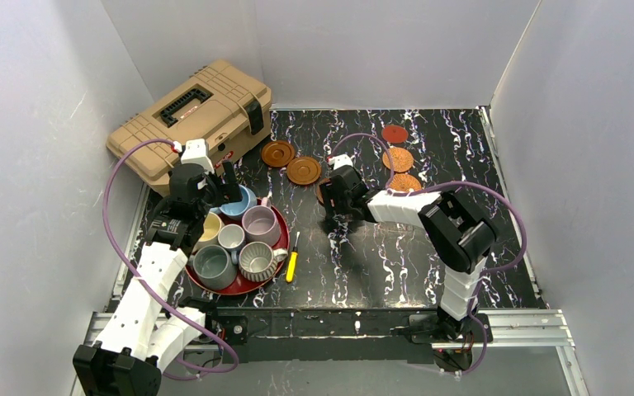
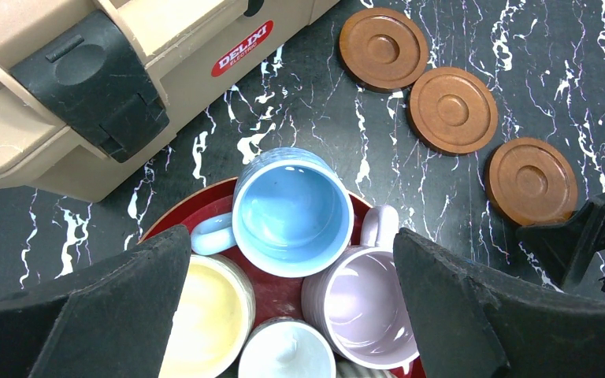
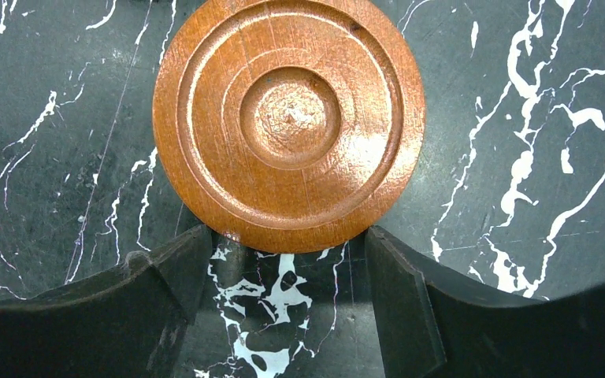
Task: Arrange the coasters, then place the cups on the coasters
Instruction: Move the coaster to the center of the board.
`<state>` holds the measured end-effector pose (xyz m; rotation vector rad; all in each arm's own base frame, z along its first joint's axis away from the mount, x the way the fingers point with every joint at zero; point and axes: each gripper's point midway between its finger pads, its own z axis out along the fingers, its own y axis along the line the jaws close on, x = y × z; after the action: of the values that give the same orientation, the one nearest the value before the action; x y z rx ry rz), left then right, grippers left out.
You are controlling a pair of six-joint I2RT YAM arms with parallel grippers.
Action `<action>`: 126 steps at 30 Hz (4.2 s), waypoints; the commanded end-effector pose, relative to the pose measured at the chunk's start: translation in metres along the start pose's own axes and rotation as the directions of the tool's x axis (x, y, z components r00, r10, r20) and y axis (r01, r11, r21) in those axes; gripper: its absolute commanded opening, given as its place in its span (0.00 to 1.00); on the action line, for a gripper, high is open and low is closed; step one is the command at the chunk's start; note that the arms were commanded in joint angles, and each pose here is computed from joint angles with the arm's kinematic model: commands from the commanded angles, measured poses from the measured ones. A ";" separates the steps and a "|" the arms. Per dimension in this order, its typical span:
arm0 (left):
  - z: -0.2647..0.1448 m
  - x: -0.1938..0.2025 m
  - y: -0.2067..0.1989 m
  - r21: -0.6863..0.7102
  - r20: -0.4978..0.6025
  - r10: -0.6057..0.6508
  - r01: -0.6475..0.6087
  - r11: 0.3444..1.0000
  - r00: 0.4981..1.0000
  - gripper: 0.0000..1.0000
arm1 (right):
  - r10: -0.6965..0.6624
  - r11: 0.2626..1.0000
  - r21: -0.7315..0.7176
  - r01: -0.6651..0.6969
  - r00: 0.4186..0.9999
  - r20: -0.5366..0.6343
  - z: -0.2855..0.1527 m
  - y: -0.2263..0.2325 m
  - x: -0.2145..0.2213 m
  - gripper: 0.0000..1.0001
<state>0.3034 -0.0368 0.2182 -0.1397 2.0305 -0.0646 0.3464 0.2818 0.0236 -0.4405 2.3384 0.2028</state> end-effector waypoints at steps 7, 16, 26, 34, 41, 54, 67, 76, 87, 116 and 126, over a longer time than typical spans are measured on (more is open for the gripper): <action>-0.006 -0.013 0.003 -0.014 0.032 -0.004 0.004 1.000 0.999 0.99 | 0.013 0.999 0.031 -0.010 0.995 -0.097 0.019 -0.009 0.032 0.78; -0.006 -0.013 0.003 -0.013 0.032 -0.002 0.003 1.000 0.999 0.99 | 0.037 0.999 0.043 -0.032 0.994 -0.101 0.021 -0.012 0.033 0.78; -0.007 -0.014 0.003 -0.013 0.035 -0.001 0.002 1.000 0.999 0.99 | 0.047 0.998 0.049 -0.042 0.993 -0.107 0.023 -0.016 0.035 0.78; -0.006 -0.014 0.002 -0.010 0.033 -0.002 0.002 1.000 0.999 0.99 | 0.041 0.999 0.034 -0.038 0.992 -0.122 0.026 -0.013 0.039 0.78; -0.006 -0.014 0.002 -0.008 0.035 -0.003 0.003 1.000 0.999 0.99 | 0.041 0.999 0.023 -0.038 0.991 -0.124 0.027 -0.011 0.039 0.78; -0.006 -0.015 0.001 -0.006 0.036 -0.004 0.004 1.000 0.999 0.99 | 0.035 0.999 -0.003 -0.035 0.994 -0.105 -0.015 -0.012 0.019 0.95; -0.009 -0.015 0.001 0.001 0.043 -0.011 0.011 1.000 0.999 0.99 | 0.121 0.982 0.149 -0.113 0.991 -0.052 -0.087 -0.098 -0.009 0.95; -0.008 -0.013 0.001 -0.001 0.035 -0.008 0.008 1.000 0.999 0.99 | 0.276 0.949 0.171 -0.266 0.960 -0.041 -0.077 -0.162 -0.027 0.81; -0.008 -0.015 0.002 -0.007 0.040 -0.006 0.006 1.000 0.999 0.99 | 0.300 0.926 0.264 -0.270 0.951 -0.079 -0.044 -0.198 -0.029 0.67; -0.011 -0.016 0.002 -0.004 0.047 -0.009 0.010 1.000 0.999 0.99 | 0.309 0.941 0.228 -0.250 0.910 -0.278 -0.028 -0.179 0.041 0.51; -0.011 -0.016 0.002 -0.001 0.047 -0.012 0.012 1.000 0.999 0.99 | 0.281 0.955 0.192 -0.228 0.903 -0.326 -0.041 -0.151 0.061 0.51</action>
<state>0.3025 -0.0364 0.2225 -0.1412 2.0195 -0.0663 0.3781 0.1046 0.0269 -0.0571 2.6011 0.0480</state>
